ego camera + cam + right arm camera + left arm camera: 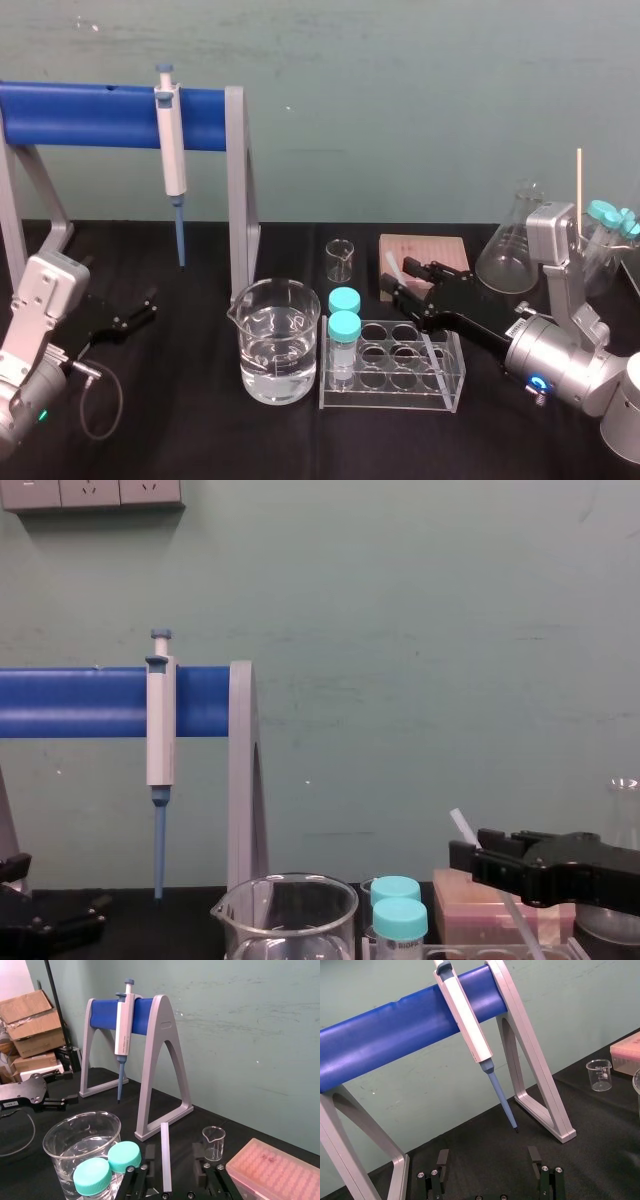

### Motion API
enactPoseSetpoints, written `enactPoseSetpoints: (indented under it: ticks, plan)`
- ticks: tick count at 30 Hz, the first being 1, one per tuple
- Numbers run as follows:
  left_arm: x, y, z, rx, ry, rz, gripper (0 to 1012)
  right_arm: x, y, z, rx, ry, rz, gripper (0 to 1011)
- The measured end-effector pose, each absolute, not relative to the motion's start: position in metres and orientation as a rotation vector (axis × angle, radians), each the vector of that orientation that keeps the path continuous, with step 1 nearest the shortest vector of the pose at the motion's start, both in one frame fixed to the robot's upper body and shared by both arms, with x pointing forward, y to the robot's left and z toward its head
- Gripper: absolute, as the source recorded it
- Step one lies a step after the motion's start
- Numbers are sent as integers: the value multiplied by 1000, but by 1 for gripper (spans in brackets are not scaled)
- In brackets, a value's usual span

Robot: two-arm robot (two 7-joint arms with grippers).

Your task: Pick up the stirring rod with one hand, then place it down.

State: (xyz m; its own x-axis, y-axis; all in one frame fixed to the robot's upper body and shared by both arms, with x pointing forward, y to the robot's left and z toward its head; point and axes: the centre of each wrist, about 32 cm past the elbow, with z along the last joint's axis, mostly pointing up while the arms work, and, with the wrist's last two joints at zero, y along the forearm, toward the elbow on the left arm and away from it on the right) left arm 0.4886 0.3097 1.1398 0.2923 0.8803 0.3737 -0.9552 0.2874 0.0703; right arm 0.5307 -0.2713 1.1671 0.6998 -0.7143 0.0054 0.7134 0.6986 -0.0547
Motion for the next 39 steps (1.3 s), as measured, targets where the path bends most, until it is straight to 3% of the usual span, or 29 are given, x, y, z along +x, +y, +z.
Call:
enactPoseSetpoints:
  ticks: [13,27,39]
  plan:
    - [489,310,1140,304,-285,1248,1000,531,-271,1167,-54,17,-796,82]
    - [489,310,1140,304,-285,1248,1000,531,-271,1167,-53,14,-796,70]
    - [489,310,1140,304,-285,1248,1000,528,-270,1180,13,-124,-804,70]
